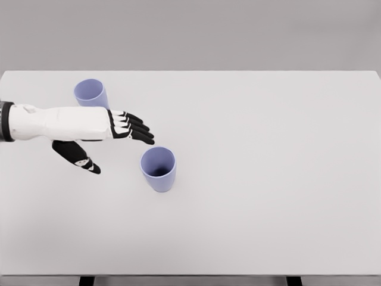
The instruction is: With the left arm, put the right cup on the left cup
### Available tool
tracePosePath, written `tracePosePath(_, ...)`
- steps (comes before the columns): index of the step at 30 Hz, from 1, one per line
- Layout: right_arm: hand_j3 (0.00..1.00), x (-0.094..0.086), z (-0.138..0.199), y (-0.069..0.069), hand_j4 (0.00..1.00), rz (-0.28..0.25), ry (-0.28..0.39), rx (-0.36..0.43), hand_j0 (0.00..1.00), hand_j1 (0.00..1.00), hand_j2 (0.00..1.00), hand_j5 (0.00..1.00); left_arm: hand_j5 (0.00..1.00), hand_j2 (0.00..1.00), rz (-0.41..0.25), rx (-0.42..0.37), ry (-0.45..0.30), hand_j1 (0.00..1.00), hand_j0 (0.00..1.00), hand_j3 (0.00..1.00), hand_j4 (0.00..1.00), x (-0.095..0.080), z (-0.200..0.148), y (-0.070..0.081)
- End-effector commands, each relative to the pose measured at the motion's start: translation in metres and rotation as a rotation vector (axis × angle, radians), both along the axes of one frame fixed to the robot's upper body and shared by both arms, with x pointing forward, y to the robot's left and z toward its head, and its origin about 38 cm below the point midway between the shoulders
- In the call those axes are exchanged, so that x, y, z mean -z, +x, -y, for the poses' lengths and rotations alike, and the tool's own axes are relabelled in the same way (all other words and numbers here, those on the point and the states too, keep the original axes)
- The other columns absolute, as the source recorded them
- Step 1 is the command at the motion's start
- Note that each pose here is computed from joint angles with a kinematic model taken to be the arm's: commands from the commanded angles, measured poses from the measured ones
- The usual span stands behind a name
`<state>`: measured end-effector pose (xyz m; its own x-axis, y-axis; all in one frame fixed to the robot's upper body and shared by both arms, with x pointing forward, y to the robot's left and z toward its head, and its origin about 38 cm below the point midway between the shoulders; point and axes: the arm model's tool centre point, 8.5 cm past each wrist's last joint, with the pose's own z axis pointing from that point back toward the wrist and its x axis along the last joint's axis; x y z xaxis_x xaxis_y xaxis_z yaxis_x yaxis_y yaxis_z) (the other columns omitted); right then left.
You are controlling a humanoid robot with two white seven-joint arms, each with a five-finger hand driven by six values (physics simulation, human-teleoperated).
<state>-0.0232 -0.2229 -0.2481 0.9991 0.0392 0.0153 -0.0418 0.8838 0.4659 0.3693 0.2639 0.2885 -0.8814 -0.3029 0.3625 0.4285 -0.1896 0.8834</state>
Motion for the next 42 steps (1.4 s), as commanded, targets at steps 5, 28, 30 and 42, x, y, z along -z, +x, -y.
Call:
tracePosePath(5,1.00,0.000,0.000,-0.011,1.00,-0.015,-0.001,0.000,1.00,1.00,1.00,1.00,1.00,1.00,0.036,0.022,-0.015,1.00,1.00,1.00,1.00,-0.014,0.009,0.003)
tracePosePath(28,1.00,-0.001,0.000,-0.013,1.00,-0.021,0.000,0.000,1.00,1.00,1.00,1.00,1.00,1.00,0.014,0.126,-0.019,1.00,1.00,1.00,1.00,0.012,0.056,0.006)
tracePosePath(30,1.00,-0.001,0.000,-0.012,1.00,-0.020,-0.001,0.002,1.00,1.00,1.00,1.00,1.00,1.00,0.039,0.092,0.011,1.00,1.00,1.00,1.00,0.013,0.049,0.015)
tracePosePath(42,1.00,-0.001,0.000,-0.013,1.00,-0.021,-0.001,0.002,1.00,1.00,1.00,1.00,1.00,1.00,-0.007,0.044,0.040,1.00,1.00,1.00,1.00,0.052,0.052,0.032)
